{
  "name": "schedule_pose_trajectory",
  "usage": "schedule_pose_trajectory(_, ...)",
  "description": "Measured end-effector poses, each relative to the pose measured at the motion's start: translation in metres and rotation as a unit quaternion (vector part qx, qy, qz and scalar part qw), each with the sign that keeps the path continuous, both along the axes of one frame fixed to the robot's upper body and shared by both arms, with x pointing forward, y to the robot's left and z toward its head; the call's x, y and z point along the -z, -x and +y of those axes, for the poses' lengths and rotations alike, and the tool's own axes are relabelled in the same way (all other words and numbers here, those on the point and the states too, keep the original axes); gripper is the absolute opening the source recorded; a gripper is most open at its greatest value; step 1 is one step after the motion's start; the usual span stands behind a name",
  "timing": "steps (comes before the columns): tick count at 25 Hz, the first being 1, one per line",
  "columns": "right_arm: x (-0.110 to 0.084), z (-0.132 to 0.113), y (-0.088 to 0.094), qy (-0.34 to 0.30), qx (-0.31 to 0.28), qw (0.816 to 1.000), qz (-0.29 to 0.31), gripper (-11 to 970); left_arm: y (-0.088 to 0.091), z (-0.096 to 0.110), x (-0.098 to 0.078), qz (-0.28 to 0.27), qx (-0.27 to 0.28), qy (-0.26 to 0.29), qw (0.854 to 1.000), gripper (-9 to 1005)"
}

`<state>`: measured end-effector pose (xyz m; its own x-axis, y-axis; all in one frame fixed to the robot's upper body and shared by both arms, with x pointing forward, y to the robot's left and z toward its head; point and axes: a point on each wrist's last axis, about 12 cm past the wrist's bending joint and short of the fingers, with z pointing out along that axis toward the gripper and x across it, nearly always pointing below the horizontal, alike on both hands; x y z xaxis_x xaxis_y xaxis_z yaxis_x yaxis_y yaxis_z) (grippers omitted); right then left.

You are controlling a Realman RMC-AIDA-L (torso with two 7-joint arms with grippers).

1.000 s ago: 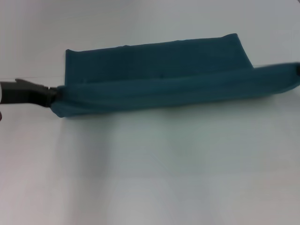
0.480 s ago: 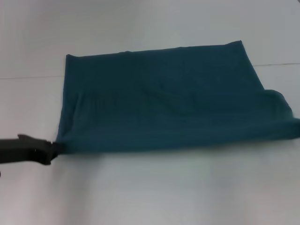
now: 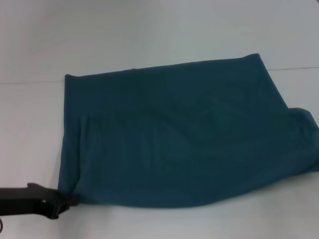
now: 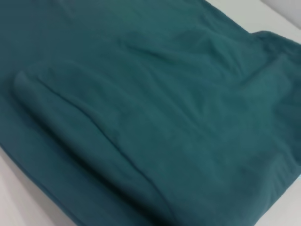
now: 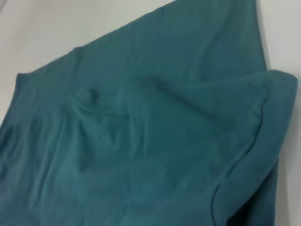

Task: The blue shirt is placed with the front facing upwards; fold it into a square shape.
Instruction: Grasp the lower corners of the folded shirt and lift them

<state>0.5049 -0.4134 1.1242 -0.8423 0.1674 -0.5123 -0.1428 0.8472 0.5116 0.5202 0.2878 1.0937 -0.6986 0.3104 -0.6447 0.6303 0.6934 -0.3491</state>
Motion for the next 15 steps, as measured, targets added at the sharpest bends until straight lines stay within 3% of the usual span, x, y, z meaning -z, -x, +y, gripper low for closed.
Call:
schedule_pose_trajectory(10,0.03,-0.014,0.039,-0.033,0.019,0.999,0.032,111,0.025,0.01,0.004,0.038,0.008,0.028,0.999,31)
schedule_pose_trajectory(15,0.034,-0.018,0.052,-0.042,0.017,0.998,0.04,114,0.035,0.01,0.005,0.058,0.023,0.038,0.997,31)
